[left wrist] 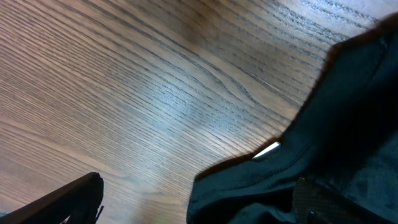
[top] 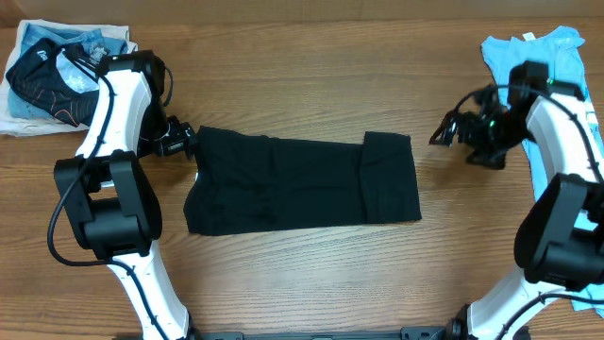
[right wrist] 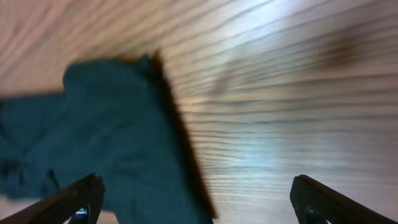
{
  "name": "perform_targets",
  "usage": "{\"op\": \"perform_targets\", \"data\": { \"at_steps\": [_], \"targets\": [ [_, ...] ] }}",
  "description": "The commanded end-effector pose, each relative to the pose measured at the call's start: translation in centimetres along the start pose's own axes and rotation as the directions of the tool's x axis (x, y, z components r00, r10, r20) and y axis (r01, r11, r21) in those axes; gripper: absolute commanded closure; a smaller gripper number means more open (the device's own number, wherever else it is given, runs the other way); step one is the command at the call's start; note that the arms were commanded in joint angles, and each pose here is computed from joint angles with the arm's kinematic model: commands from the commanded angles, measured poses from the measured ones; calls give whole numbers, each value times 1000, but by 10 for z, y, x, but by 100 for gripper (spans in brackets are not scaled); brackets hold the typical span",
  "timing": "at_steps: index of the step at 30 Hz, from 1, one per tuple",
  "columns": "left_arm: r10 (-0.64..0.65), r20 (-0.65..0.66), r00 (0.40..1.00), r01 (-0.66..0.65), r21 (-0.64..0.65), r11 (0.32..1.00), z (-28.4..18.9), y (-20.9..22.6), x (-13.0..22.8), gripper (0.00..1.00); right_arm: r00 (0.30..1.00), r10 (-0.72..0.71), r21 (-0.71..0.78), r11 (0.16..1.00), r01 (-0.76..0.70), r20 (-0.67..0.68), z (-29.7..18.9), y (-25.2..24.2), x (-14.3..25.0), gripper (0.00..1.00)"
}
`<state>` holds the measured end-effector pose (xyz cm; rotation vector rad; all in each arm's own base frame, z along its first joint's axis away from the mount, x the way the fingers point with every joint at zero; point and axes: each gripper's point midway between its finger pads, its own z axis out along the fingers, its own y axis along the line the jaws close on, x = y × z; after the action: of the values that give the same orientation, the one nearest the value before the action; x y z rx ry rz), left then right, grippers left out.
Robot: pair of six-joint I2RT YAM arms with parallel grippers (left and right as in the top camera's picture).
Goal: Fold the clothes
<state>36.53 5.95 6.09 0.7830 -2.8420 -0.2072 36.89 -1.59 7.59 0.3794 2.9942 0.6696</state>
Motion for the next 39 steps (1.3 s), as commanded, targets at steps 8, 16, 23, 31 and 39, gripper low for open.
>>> {"op": "perform_targets", "data": {
  "at_steps": [8, 16, 23, 31, 39],
  "targets": [
    [23, -7, 1000, -23, 0, 1000, 2, -3, 2, 0, 986, -164, -414, 895, 164, 36, 28, 30, 30, 0],
    [23, -6, 1000, -23, 1, 1000, 2, -3, 2, 0, 991, -131, -456, 883, 108, -20, 52, 26, 50, 0],
    [23, -6, 1000, -23, 2, 1000, 2, -4, 2, 0, 993, -95, -520, 853, 43, -74, 69, 29, 63, 1],
    [24, -7, 1000, -24, 3, 1000, 2, -4, 2, 0, 985, -71, -507, 862, -18, -155, 92, 36, 78, 18],
    [25, -7, 1000, -25, 4, 1000, 2, -5, 2, 0, 981, -56, -487, 872, -43, -187, 101, 44, 81, 77]
  ]
}}
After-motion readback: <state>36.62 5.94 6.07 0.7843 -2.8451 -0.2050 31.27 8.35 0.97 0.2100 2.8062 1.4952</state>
